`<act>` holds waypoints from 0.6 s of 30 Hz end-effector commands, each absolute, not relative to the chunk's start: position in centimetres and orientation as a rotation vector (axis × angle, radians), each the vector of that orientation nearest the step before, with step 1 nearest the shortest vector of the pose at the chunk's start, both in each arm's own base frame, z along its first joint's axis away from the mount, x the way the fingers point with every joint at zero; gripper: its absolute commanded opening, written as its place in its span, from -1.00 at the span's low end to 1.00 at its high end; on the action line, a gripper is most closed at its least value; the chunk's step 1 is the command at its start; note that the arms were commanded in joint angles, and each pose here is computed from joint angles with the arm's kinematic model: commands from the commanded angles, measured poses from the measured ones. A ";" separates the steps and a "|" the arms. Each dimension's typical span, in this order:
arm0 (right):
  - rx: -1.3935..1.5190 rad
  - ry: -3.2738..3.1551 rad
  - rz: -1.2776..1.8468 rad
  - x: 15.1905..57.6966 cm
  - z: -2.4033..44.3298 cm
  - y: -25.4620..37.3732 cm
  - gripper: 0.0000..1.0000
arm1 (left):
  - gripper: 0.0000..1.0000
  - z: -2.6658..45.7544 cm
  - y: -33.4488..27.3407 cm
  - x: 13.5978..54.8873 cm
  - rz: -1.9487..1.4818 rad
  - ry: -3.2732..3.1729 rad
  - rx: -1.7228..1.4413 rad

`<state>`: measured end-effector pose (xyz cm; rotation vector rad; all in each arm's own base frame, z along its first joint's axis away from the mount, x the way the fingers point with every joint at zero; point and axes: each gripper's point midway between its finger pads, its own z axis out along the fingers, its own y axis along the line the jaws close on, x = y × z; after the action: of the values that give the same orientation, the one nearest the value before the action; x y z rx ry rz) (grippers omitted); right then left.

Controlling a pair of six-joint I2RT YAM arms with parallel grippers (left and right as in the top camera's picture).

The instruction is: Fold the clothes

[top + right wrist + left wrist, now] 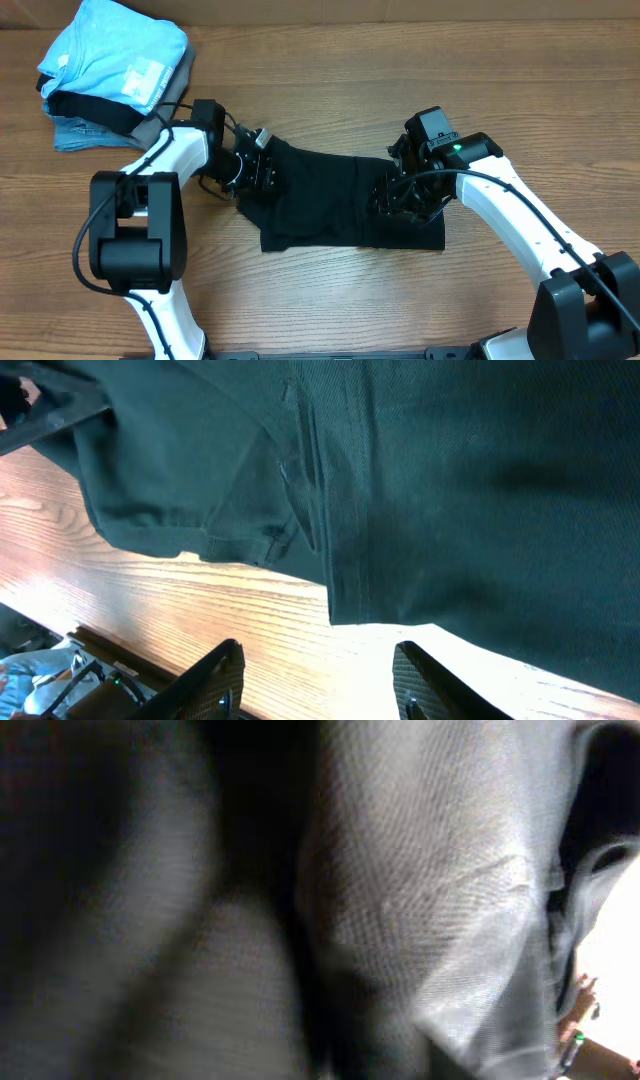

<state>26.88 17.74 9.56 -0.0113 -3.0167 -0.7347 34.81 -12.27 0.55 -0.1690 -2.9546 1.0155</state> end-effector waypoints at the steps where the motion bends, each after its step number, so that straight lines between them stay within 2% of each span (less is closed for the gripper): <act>1: 0.018 -3.053 -0.756 27.4 10.8 17.9 0.00 | -0.60 -4.7 -9.7 31.3 0.694 -2.878 -0.034; 2: 0.016 -3.059 -0.742 27.4 10.8 17.8 -0.04 | -0.75 -4.7 -9.2 31.2 0.645 -2.875 -0.003; 4: -0.002 -3.081 -0.671 27.5 10.4 16.9 -0.10 | -0.91 -4.2 -7.8 30.9 0.532 -2.863 0.034; 9: -0.093 -3.097 -0.558 27.7 10.0 14.4 -0.18 | -0.91 0.1 -2.9 31.8 0.219 -2.867 0.066; 14: -0.211 -3.083 -0.546 28.1 10.0 12.3 -0.19 | -0.91 8.7 0.0 34.5 0.078 -2.979 0.112; 18: -0.251 -3.085 -0.547 28.4 10.0 11.5 -0.19 | -0.65 13.5 -2.0 36.0 0.174 -3.090 0.115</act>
<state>27.38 11.98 8.64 -0.2426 -3.0295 -0.5328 34.44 -1.39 8.16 0.1121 -2.9294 0.1991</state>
